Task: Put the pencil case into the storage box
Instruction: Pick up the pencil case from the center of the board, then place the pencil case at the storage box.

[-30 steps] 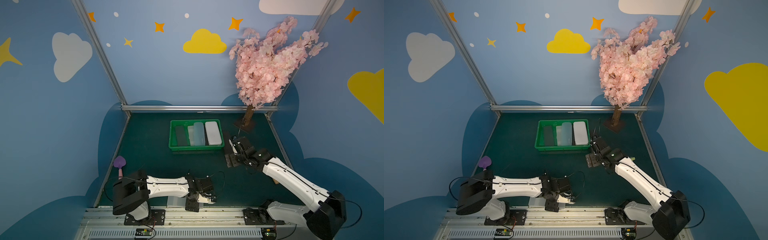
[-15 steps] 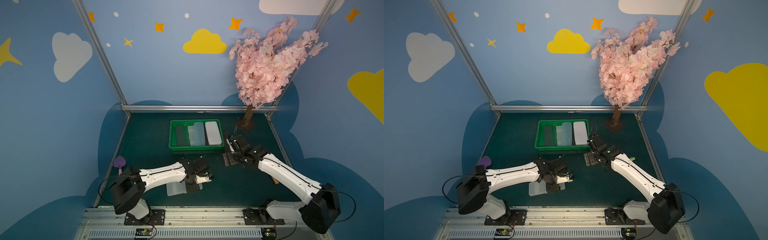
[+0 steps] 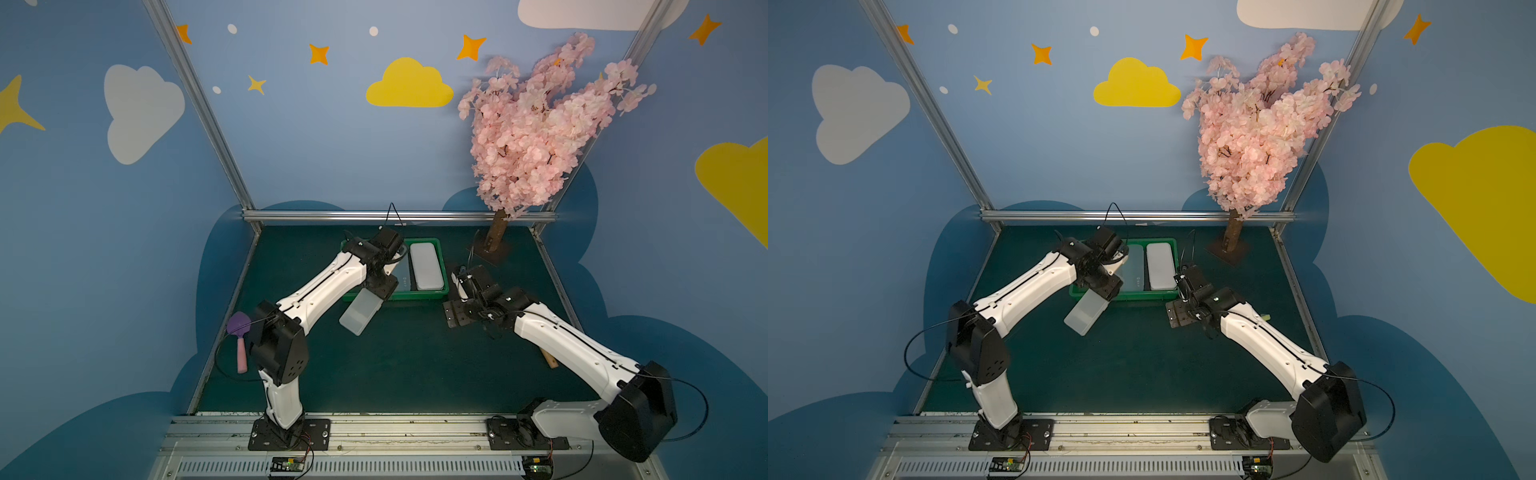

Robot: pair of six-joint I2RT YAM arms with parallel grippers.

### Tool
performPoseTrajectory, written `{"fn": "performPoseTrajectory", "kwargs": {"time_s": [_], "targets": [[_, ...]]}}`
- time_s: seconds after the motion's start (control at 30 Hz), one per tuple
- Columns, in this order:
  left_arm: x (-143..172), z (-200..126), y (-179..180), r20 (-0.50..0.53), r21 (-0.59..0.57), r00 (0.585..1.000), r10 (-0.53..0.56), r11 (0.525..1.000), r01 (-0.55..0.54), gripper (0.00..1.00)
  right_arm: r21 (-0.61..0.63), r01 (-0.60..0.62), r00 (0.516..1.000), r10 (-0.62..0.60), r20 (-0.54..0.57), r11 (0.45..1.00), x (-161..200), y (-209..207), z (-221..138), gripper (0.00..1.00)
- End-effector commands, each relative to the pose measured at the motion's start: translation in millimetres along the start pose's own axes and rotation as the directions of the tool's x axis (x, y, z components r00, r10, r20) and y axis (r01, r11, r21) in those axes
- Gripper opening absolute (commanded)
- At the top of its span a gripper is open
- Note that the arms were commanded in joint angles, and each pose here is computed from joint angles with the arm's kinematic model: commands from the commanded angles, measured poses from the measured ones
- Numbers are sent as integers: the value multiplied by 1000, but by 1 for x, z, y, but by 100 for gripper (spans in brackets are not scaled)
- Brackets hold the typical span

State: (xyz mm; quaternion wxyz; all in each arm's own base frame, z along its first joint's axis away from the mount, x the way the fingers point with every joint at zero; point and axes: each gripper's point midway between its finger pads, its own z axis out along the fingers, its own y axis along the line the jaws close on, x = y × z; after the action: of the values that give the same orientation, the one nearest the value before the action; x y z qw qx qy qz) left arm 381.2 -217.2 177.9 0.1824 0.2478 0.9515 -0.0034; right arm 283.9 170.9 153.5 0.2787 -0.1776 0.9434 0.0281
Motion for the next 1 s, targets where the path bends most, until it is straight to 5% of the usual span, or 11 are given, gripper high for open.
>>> {"fn": "performPoseTrajectory", "kwargs": {"time_s": [0.0, 0.23, 0.43, 0.97], "targets": [[-13, -8, 30, -39, -17, 976, -213, 977, 212, 32, -33, -28, 999, 29, 28, 999, -13, 6, -4, 98], [-51, 23, 88, -39, -83, 896, -443, 895, 439, 33, -78, -54, 999, 54, 5, 995, -18, 16, 1, 98], [-75, 57, 108, 18, -87, 850, -526, 846, 526, 34, -102, -42, 999, 42, -5, 994, -30, 24, 7, 98], [-88, 117, 116, 50, -102, 820, -571, 813, 573, 33, -98, -30, 999, 26, -43, 995, -43, 25, 30, 98]]}}
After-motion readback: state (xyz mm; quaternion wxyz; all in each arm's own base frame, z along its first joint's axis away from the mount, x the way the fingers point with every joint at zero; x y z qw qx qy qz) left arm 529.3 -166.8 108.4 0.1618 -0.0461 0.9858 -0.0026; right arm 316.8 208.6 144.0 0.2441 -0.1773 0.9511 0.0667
